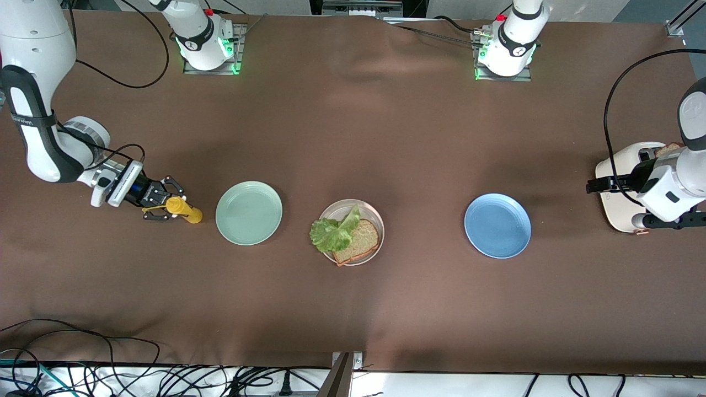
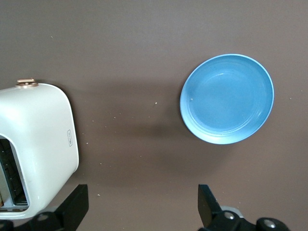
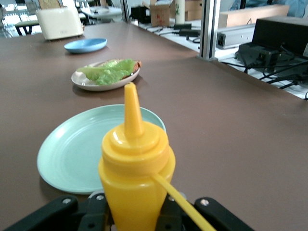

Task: Make sandwich on beige plate with both arms
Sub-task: 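Grasp the yellow squeeze bottle with the right gripper and lift it, then carry the squeeze bottle with the right gripper over the sandwich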

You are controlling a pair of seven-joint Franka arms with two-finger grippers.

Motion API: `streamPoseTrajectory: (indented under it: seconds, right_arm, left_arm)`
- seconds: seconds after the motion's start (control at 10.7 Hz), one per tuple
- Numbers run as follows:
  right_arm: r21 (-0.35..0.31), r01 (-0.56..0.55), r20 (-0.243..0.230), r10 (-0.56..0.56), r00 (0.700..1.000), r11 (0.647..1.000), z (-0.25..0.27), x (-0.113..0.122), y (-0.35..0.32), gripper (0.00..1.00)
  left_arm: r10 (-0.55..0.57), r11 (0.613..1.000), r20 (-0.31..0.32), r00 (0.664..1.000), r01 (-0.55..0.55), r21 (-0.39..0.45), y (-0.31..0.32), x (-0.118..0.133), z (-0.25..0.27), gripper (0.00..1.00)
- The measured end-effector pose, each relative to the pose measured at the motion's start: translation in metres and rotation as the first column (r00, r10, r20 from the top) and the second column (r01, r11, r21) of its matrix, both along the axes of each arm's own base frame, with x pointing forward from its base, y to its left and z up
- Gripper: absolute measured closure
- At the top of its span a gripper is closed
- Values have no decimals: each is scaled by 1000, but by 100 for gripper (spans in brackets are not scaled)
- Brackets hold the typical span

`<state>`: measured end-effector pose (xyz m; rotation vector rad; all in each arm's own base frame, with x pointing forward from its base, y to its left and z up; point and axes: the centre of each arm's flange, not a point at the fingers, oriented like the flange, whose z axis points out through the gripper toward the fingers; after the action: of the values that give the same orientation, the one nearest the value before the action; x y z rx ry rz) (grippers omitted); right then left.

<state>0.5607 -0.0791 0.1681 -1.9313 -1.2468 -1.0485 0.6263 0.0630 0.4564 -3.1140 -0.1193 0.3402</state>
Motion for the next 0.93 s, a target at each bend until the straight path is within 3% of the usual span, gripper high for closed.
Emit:
streamPoseTrajectory:
  seconds: [0.19, 0.37, 0.65, 0.93]
  right_arm:
    - [-104, -4, -78, -4, 997, 995, 27, 26, 11, 77]
    - [-193, -8, -178, -27, 984, 981, 58, 49, 28, 89]
    - [-322, -9, -330, -104, 938, 947, 99, 79, 74, 93]
    - [-483, 6, -376, -214, 901, 876, 134, 99, 136, 93]
  left_arm:
    - [5, 1000, 19, 1000, -5, 2, 3, 1, 10, 0]
    - [-13, 1000, 52, 999, 13, 2, -8, 0, 29, 0]
    - [-75, 997, 103, 992, 76, -2, -48, -9, 65, 0]
    - [-58, 998, 107, 993, 57, 7, -68, -24, 77, 0]
